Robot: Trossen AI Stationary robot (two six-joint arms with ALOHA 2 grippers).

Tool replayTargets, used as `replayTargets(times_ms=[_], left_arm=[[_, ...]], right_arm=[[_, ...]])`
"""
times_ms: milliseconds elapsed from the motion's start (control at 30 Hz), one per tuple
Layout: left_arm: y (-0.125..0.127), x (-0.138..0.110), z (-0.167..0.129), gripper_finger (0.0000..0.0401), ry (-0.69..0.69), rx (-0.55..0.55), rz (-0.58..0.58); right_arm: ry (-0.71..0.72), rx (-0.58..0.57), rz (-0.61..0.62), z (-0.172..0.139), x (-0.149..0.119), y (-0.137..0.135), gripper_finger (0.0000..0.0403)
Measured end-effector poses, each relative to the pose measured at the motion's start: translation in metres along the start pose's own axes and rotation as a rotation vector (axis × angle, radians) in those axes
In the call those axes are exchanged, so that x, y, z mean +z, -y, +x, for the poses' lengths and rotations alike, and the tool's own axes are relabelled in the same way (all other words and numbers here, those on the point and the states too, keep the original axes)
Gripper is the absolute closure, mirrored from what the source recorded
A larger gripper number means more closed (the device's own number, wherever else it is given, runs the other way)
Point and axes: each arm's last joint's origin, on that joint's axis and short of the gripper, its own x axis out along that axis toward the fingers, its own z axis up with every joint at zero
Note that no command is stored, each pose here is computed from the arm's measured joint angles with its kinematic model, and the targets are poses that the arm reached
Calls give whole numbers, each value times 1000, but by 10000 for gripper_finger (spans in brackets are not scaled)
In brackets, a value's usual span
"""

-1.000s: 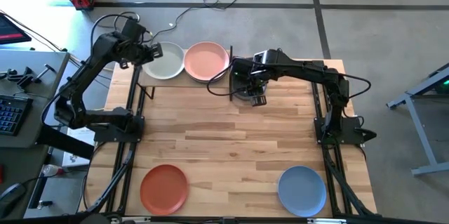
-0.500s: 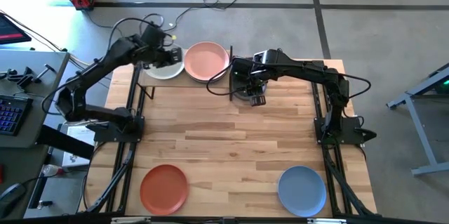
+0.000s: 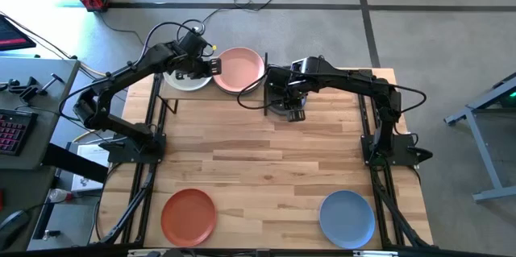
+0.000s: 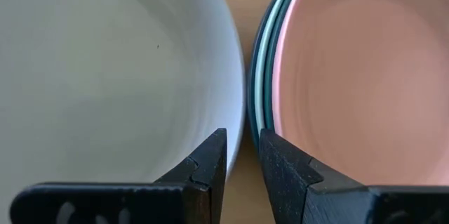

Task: Place and stack plates onto a shelf
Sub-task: Put the white plate on the shelf

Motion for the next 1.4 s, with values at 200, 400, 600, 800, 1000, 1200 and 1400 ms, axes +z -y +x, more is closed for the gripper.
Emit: replayTargets(times_ms=[200, 400, 600, 800, 1000, 1200, 1400], left_arm=[[4, 1, 0, 325, 20, -26, 7], [9, -3, 0, 325, 13, -45, 40], [7, -4, -2, 325, 9, -30, 42], [4, -5, -3, 325, 26, 16, 41], [4, -4, -3, 325, 29, 15, 40], [4, -5, -3, 325, 29, 17, 40], [3, -6, -3, 325, 22, 36, 58]], right_arm=[[7, 20, 0, 0, 0, -1, 284], [11, 28, 0, 0, 0, -1, 284], [11, 30, -1, 0, 0, -1, 284], [12, 32, 0, 0, 0, -1, 284], [12, 32, 0, 0, 0, -1, 284], [12, 32, -1, 0, 0, -1, 284], [12, 32, 0, 0, 0, -1, 284]])
